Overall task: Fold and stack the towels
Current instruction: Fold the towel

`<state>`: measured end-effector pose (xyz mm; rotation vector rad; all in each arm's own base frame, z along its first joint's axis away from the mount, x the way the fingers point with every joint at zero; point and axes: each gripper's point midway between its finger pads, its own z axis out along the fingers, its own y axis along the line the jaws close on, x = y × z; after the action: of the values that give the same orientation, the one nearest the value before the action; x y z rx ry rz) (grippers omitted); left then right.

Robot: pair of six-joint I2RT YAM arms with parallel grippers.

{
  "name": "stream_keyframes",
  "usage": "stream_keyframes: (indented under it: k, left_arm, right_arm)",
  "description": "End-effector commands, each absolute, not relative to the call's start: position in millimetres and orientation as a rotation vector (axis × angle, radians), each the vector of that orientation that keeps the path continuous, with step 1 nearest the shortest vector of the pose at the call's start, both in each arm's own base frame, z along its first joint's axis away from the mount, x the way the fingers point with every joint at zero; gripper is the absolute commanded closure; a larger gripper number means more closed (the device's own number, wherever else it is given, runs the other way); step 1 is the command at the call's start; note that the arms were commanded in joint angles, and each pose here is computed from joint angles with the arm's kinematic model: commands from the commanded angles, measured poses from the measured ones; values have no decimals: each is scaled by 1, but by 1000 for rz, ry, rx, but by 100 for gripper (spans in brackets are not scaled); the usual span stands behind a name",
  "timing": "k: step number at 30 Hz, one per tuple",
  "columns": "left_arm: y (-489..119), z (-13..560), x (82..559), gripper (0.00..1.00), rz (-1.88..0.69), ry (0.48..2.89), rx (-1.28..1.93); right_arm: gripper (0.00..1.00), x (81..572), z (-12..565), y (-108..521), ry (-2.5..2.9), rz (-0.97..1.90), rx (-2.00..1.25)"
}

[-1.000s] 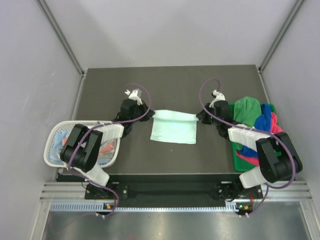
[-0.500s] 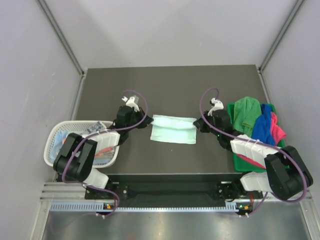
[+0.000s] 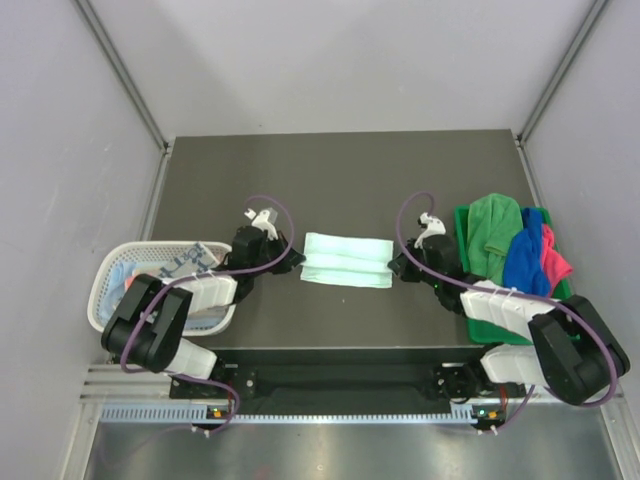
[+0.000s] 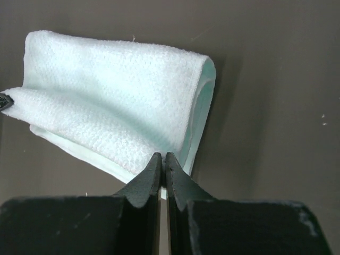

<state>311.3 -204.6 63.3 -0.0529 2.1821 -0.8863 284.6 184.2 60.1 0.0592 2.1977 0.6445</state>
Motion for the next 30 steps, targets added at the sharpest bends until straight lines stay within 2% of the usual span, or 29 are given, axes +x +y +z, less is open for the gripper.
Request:
stream_keyframes:
  k: [1, 11, 17, 23, 26, 30]
  left_arm:
    - [-209, 78, 311, 100, -922, 2127, -27]
    - [-206, 71, 301, 100, -918, 2151, -29]
    - [-206, 65, 293, 93, -925, 2172, -25]
    - [-204, 66, 288, 90, -928, 2177, -23]
    - [-204, 66, 285, 83, -929, 2191, -27]
    - [-198, 68, 283, 77, -897, 2202, -44]
  right_arm:
    - [100, 286, 73, 188, 2141, 667, 67]
    - [99, 281, 69, 188, 2148, 671, 67]
    - [99, 275, 61, 190, 2169, 680, 66]
    - [97, 271, 58, 190, 2179, 679, 63]
    - [94, 269, 57, 191, 2186, 685, 55]
    - [81, 265, 55, 188, 2203, 672, 64]
